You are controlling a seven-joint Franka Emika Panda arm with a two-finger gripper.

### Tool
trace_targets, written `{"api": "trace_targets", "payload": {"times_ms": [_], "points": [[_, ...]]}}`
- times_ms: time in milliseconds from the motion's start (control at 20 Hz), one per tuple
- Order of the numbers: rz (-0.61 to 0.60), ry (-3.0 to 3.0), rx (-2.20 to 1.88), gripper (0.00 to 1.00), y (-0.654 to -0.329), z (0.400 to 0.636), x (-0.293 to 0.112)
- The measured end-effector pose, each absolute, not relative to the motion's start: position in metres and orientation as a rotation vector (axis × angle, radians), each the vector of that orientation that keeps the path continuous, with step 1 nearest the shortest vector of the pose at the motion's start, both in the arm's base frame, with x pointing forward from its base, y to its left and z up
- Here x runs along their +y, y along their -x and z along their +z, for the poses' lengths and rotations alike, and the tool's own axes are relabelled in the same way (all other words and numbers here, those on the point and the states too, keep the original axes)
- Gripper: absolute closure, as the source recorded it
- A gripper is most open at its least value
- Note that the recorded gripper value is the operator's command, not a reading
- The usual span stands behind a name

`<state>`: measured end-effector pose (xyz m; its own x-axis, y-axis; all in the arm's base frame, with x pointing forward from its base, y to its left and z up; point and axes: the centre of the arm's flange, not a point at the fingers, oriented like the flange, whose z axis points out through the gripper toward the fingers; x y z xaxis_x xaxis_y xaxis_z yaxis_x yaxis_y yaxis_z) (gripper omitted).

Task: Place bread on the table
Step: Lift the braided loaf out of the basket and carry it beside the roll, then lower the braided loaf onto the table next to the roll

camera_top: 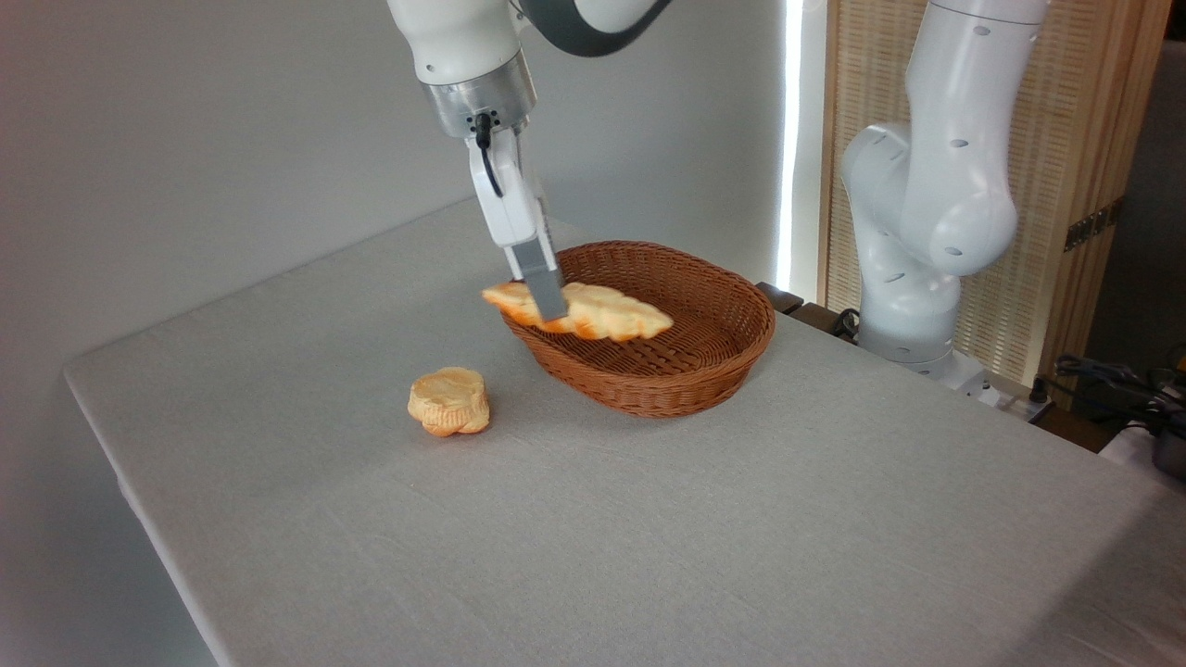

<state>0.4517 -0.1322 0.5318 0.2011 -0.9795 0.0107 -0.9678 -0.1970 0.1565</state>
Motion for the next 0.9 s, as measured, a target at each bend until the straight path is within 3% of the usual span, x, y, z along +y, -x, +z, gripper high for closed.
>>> {"api": "trace_targets", "payload": {"times_ms": [150,250,350,600,900], "points": [[0.043,-2.402,-1.866,0.41,-0.476,0.532,-0.12],[0.107,-2.438,-1.852,0.1,-0.491,0.525,-0.116],[0.124,-2.455,-1.852,0.0,-0.503,0.511,-0.118],[0.076,-2.471,-1.854,0.0,-0.522,0.47,-0.127],[0.023,-2.469,-1.851,0.0,-0.526,0.452,-0.129]]}}
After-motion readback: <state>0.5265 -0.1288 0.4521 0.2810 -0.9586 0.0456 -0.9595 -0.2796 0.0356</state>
